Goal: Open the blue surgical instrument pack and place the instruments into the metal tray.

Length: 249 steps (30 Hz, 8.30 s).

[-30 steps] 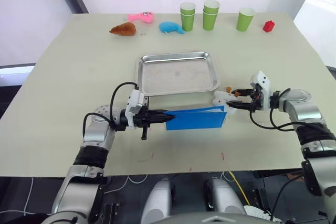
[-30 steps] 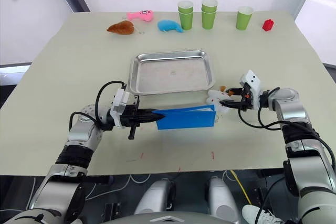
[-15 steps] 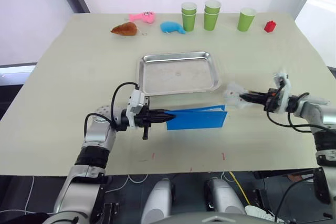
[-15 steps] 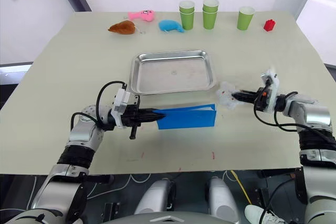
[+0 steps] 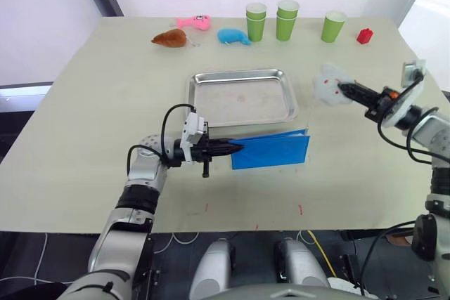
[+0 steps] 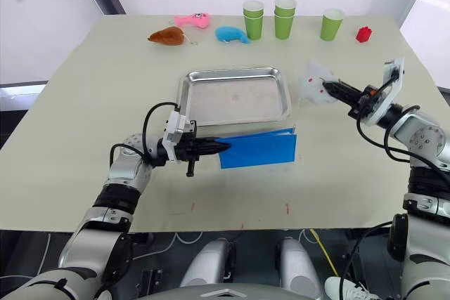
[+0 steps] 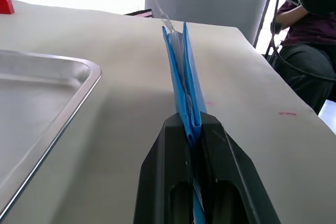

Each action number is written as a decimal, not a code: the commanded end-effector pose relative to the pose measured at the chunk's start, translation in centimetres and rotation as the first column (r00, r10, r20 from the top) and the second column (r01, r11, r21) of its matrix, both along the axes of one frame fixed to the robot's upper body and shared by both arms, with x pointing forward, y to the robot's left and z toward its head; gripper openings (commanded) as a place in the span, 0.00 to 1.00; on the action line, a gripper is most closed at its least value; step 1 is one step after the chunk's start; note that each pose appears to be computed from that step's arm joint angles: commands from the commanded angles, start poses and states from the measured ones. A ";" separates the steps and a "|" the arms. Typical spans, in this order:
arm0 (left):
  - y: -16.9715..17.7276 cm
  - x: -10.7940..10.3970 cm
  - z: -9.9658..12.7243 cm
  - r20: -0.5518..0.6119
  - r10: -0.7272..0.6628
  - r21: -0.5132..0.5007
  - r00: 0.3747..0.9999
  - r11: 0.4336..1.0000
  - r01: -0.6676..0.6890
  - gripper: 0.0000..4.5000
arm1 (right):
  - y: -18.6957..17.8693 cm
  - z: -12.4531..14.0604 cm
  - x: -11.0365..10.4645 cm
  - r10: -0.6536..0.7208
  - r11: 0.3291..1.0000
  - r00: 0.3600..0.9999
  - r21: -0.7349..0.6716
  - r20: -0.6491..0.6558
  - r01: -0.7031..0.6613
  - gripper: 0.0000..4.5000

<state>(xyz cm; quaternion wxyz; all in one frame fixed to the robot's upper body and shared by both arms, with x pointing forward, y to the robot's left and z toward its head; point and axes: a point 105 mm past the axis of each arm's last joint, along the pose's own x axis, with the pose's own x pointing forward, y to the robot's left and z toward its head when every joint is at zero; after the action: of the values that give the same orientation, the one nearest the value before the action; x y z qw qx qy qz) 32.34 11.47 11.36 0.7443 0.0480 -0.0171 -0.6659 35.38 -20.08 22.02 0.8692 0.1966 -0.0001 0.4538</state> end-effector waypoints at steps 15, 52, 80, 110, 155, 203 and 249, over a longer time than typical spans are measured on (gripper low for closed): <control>-1.1 1.2 0.1 0.043 -0.040 0.054 0.998 0.998 0.038 0.00 | 13.8 2.8 -1.8 0.329 0.931 0.911 -0.248 0.250 -0.268 0.05; -1.3 1.1 0.0 0.054 -0.033 0.052 0.998 0.998 0.030 0.00 | 20.1 -8.0 -8.6 0.761 0.617 0.415 -0.754 0.498 -0.227 0.05; -1.7 0.6 -0.6 0.082 -0.088 0.109 0.993 0.991 0.079 0.00 | 7.7 -5.2 -2.6 0.478 0.788 0.834 -0.554 0.274 -0.269 0.99; -1.2 0.7 -0.3 0.099 -0.064 0.128 0.993 0.990 0.051 0.26 | 6.9 -7.4 -1.9 0.516 0.771 0.830 -0.536 0.210 -0.344 0.00; -3.1 -5.0 -0.2 0.157 -0.107 0.146 0.982 0.986 0.084 0.04 | 6.0 -7.5 -1.4 0.505 0.766 0.836 -0.558 0.213 -0.320 0.00; 9.1 -2.4 -2.8 0.094 0.196 0.400 0.976 0.891 -0.217 0.01 | 8.4 -2.2 -2.4 0.461 0.886 0.833 -0.217 0.306 -0.410 0.00; 8.5 -1.1 6.9 0.106 0.215 0.276 0.971 0.932 -0.237 0.98 | 10.1 -6.5 -3.5 0.631 0.736 0.720 -0.519 0.290 -0.436 0.00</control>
<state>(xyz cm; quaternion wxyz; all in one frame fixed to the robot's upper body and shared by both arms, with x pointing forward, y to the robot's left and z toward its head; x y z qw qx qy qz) 30.96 20.15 17.61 0.7985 0.1649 0.0763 -0.5739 31.92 -10.04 13.87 0.6978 -0.1046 -0.0144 0.7085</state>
